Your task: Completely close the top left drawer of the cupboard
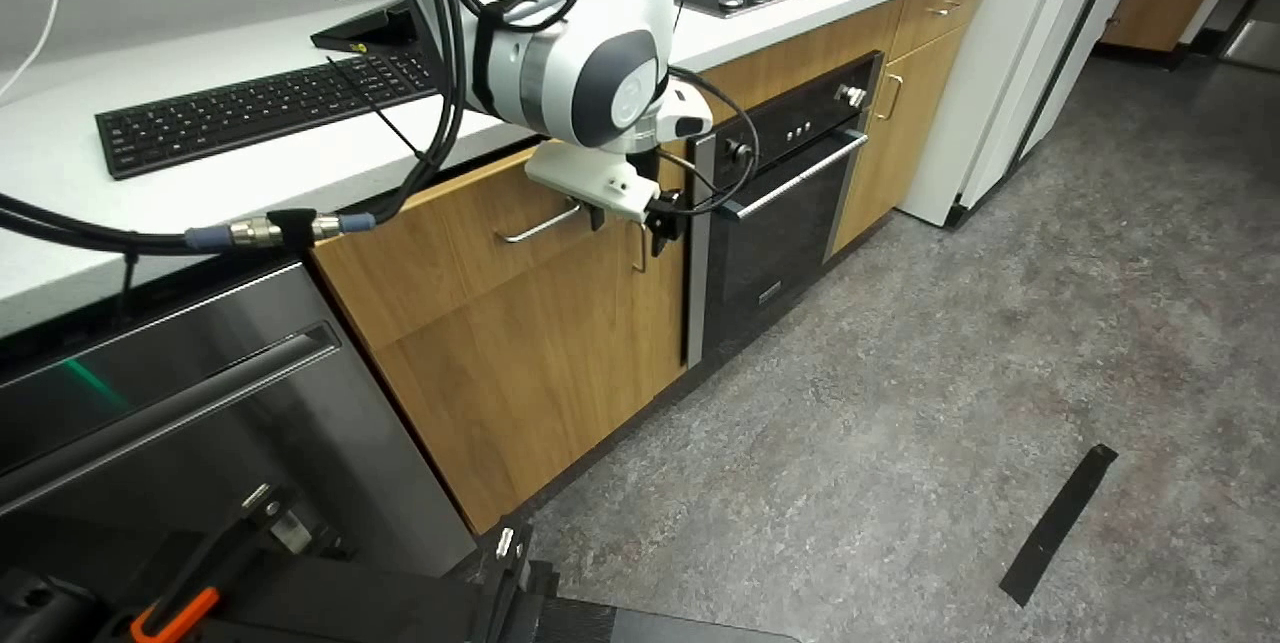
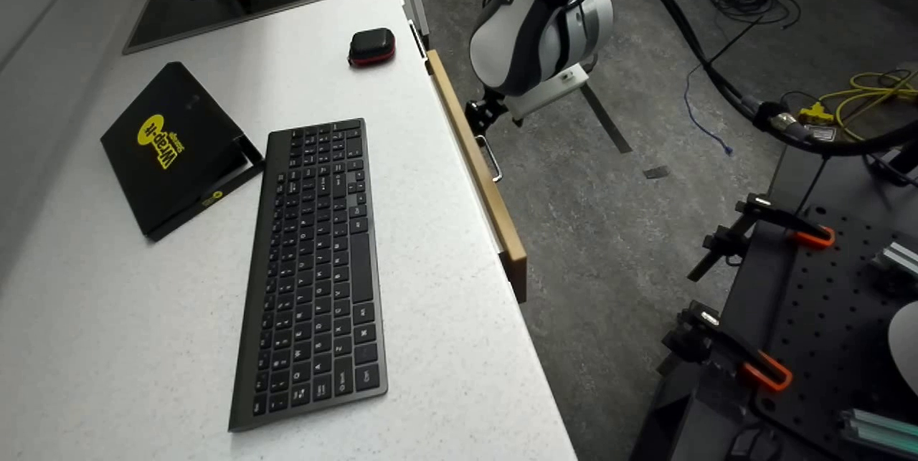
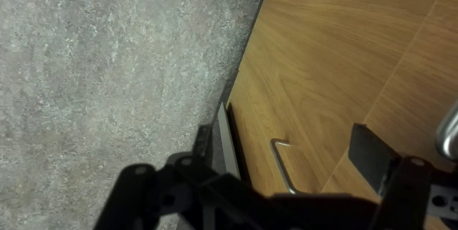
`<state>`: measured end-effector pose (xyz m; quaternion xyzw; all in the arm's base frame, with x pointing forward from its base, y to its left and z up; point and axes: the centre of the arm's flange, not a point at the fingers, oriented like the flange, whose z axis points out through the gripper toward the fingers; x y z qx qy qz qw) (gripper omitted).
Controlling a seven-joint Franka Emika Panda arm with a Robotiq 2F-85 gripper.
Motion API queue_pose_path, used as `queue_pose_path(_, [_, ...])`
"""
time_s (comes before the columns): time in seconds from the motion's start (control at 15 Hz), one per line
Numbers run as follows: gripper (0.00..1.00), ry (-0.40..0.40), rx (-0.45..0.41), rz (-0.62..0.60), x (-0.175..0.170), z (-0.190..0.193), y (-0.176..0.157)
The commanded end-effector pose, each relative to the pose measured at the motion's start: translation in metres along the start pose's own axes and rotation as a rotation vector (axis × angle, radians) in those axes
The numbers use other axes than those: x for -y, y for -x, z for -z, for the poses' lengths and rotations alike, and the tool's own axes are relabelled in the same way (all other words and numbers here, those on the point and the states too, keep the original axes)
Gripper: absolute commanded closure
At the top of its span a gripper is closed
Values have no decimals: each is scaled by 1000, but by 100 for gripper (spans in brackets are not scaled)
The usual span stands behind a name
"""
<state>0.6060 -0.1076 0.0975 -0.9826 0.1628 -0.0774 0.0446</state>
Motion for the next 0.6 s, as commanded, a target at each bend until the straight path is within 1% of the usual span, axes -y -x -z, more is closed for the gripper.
queue_pose_path(0.0, [0, -79, -24, 29, 37, -18, -17])
queue_pose_path(0.2, [0, -99, -34, 52, 59, -25, -23])
queue_pose_path(0.27, [0, -98, -35, 60, 58, -26, -24])
queue_pose_path(0.33, [0, -91, -16, 67, 59, -23, -23])
queue_pose_path(0.4, [0, -53, -15, 54, 34, -8, -11])
queue_pose_path(0.53, [0, -54, -15, 59, 34, -8, -11])
